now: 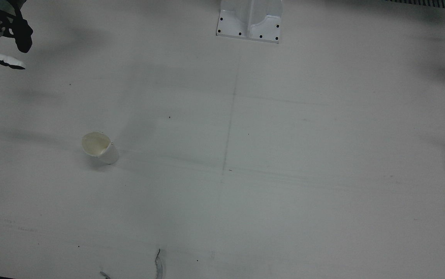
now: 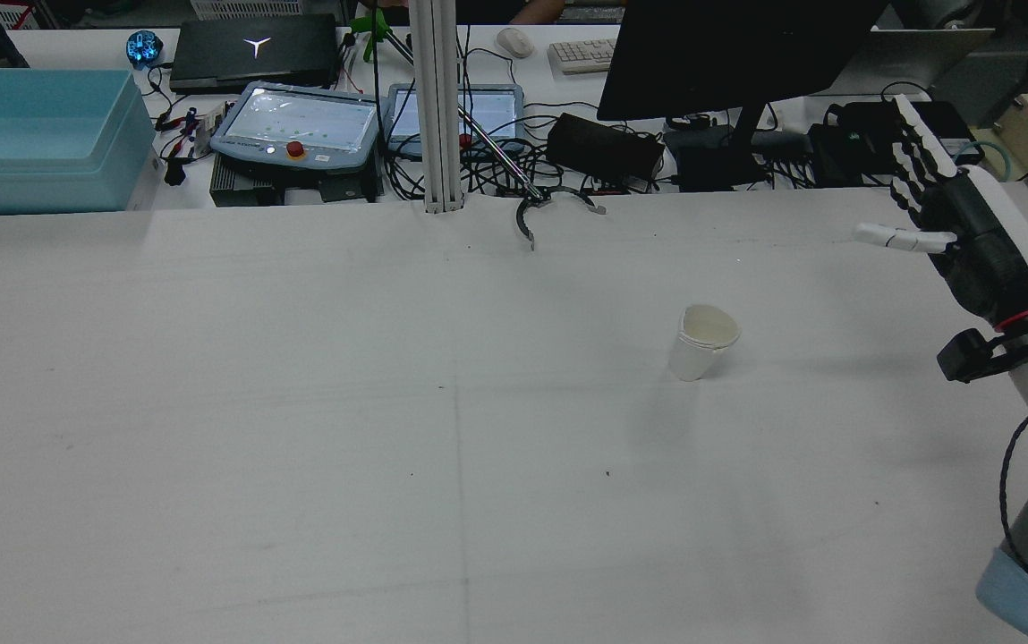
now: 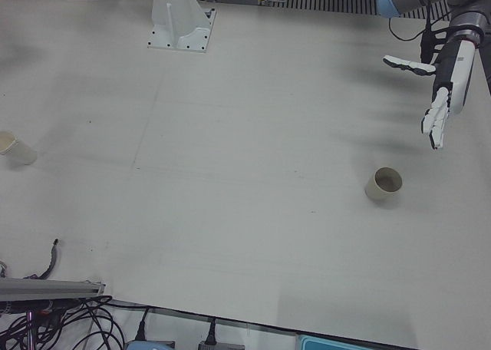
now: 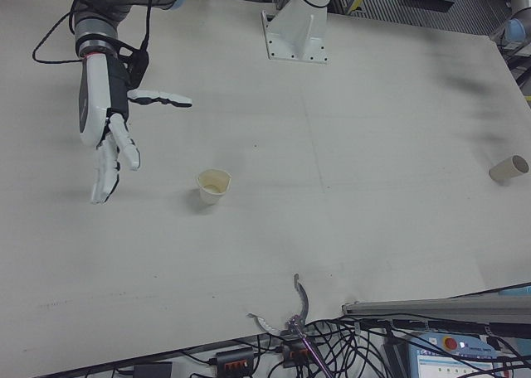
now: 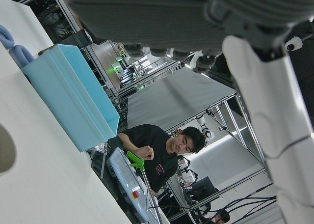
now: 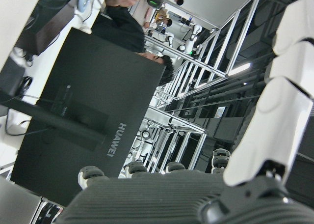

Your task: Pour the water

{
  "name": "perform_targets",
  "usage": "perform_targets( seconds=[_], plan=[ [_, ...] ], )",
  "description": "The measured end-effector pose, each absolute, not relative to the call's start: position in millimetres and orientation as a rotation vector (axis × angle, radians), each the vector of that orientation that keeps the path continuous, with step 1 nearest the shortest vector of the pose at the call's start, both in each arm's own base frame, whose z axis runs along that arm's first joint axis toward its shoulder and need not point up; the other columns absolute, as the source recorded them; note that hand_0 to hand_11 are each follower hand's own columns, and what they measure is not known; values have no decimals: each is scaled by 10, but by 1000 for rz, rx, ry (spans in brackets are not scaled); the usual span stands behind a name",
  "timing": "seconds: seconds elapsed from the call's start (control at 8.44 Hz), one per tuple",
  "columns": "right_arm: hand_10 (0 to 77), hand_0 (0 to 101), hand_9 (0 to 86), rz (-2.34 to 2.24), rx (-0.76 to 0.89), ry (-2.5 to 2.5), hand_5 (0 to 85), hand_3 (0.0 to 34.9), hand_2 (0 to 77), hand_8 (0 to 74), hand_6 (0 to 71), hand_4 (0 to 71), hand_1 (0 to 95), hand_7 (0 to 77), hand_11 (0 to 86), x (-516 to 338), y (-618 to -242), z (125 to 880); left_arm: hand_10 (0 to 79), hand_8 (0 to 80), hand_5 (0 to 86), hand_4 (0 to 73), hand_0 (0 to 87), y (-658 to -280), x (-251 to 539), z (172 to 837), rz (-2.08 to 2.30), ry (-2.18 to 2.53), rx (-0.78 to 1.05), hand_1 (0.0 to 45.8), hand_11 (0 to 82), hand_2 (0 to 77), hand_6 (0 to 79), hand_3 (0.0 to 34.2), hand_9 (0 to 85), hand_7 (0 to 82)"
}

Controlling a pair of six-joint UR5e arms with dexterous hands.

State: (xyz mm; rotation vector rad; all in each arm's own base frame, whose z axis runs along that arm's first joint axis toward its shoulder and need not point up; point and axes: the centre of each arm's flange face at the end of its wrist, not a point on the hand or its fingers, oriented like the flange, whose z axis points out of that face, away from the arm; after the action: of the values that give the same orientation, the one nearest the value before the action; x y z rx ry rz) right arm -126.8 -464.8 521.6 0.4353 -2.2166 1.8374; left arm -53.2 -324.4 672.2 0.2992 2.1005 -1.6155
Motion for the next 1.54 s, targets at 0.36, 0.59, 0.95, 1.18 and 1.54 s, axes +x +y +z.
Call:
perform_targets(
  seconds=[0.36, 0.59, 0.95, 1.18, 1.54],
  plan=[
    [0, 457, 11, 1880, 482, -2081, 33, 211, 38, 5, 5, 0, 104, 5, 5, -1183, -4625, 5899, 11, 0, 0, 131, 517, -3444, -462, 7151, -1608, 2065, 327, 71, 27, 11, 5, 0, 11, 5],
    [0, 443, 16, 1879, 479, -2064, 33, 153, 38, 22, 5, 5, 104, 5, 5, -1212, -4627, 6015, 11, 0, 0, 93, 516, -3710, -349, 7524, -1624, 2039, 307, 82, 44, 11, 5, 0, 11, 5],
    [0, 444, 49, 1870, 467, -2075, 33, 156, 71, 49, 16, 5, 93, 5, 5, -1253, -4653, 5977, 22, 0, 0, 109, 526, -3944, -133, 8027, -1640, 2004, 243, 71, 55, 11, 5, 0, 11, 5],
    [0, 444, 49, 1865, 462, -2087, 33, 156, 65, 44, 16, 5, 109, 5, 5, -1276, -4678, 5933, 11, 0, 0, 142, 535, -4076, 80, 8304, -1629, 1983, 195, 71, 71, 11, 11, 0, 11, 5],
    [0, 445, 49, 1865, 462, -2092, 38, 164, 55, 49, 27, 5, 115, 5, 5, -1274, -4688, 5913, 38, 0, 0, 131, 580, -4265, 285, 8495, -1592, 1986, 208, 109, 71, 11, 11, 0, 11, 5]
  ],
)
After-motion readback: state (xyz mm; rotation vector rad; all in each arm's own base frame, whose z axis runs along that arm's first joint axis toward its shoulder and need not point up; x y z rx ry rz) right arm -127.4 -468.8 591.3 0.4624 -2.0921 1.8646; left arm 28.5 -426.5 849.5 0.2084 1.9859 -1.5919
